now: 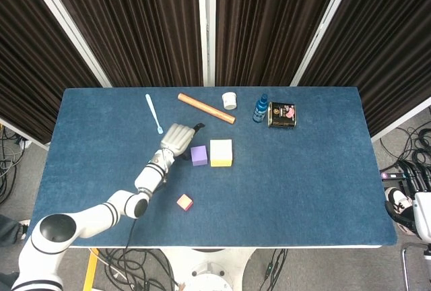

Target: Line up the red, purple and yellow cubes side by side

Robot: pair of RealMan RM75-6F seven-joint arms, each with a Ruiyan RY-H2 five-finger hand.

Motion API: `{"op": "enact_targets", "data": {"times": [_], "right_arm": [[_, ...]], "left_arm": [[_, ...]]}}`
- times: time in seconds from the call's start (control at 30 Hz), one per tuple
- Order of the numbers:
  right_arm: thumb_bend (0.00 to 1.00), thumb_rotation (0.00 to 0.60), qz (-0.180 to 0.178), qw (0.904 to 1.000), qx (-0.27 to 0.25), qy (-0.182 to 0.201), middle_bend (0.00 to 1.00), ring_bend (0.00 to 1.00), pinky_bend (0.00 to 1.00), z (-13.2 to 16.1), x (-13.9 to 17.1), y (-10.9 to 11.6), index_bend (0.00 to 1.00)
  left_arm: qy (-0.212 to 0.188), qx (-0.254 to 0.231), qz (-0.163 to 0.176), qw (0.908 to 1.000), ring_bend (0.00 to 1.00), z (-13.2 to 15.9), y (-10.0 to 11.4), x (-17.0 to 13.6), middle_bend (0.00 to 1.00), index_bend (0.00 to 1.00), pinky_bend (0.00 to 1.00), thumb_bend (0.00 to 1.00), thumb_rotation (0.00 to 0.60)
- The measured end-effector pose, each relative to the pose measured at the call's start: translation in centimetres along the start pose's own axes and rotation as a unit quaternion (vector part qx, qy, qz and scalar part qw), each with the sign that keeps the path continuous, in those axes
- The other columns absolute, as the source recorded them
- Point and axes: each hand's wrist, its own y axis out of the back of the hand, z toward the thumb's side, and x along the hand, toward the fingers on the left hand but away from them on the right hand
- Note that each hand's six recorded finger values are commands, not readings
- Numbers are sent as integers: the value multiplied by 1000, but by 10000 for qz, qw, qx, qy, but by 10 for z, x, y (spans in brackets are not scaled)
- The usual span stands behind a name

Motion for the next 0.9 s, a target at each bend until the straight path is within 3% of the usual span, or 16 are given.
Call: {"op": "enact_targets", "data": {"times": [0.5, 0.9], "right_arm": [[209, 600, -26, 10000, -4, -68, 85, 2, 78, -4, 1, 2, 0], [209, 600, -25, 10000, -47, 8, 84, 2, 78, -3, -1, 1, 0]], "left_arm": [[-171, -92, -79, 9998, 921, 18, 0, 8, 866, 193, 997, 123, 600], [-129, -169, 46, 9998, 919, 2, 11, -12, 861, 175, 993, 115, 600]]}}
